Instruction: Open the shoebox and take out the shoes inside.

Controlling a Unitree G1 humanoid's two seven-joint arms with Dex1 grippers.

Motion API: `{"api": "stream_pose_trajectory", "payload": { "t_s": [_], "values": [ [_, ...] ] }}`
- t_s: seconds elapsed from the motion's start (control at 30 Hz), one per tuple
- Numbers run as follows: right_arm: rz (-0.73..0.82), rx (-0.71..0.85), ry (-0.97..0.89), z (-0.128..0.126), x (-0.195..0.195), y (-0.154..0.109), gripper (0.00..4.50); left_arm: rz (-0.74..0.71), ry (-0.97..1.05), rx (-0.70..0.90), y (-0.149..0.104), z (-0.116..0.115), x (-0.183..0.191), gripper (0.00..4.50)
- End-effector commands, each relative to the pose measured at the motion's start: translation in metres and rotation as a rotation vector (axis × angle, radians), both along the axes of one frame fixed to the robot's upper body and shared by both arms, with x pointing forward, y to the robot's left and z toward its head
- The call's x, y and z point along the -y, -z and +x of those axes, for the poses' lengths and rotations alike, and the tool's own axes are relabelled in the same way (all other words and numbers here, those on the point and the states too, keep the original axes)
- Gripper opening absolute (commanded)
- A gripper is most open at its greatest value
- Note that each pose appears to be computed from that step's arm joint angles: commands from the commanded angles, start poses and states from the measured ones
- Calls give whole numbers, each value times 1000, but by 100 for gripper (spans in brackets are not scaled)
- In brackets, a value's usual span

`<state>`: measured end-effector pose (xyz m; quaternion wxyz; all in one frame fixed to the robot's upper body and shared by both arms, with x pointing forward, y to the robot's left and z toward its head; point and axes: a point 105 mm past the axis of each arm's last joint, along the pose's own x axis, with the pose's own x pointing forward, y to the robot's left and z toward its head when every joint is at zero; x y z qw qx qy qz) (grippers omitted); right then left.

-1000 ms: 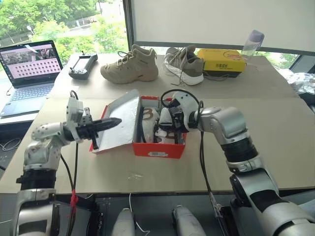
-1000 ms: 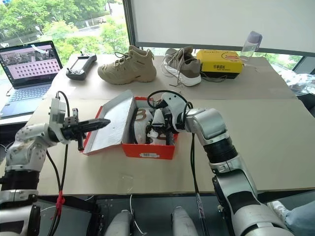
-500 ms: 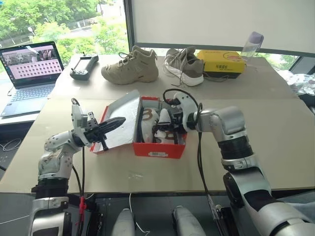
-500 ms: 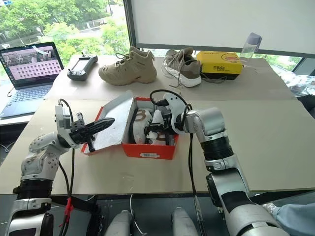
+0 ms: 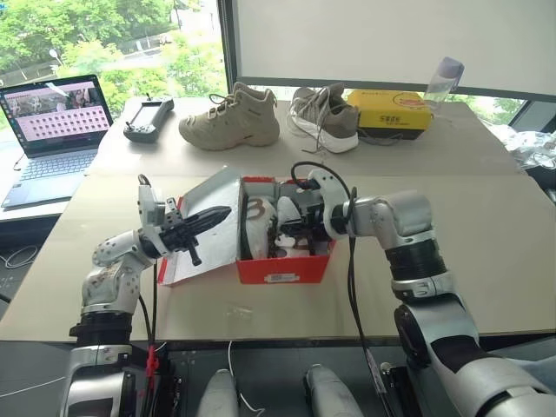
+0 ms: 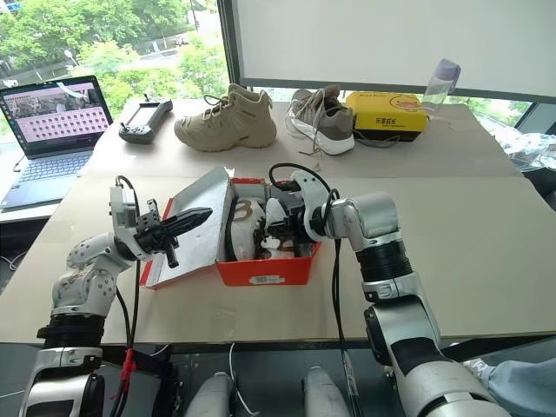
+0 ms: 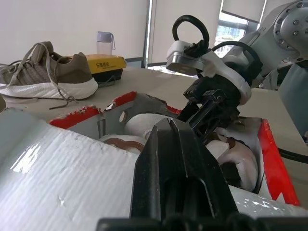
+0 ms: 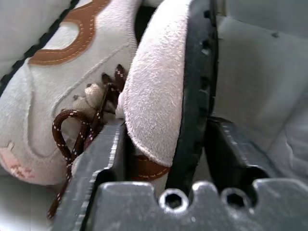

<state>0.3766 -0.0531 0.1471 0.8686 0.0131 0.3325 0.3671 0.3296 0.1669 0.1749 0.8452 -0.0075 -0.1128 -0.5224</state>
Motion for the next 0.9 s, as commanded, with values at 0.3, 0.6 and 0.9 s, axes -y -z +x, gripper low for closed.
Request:
{"api": "stream_pose_trajectory", "payload": {
  "t_s": [0.3, 0.6, 0.9],
  "values": [
    [11, -4, -18, -1, -4, -3, 48, 23, -3, 46, -8, 6, 0, 0],
    [99, 86, 22, 4, -8, -57, 48, 39, -4, 44, -6, 7, 1, 0],
    [180, 135, 65, 4, -1, -97, 48, 43, -2, 45, -7, 8, 3, 0]
  ]
}}
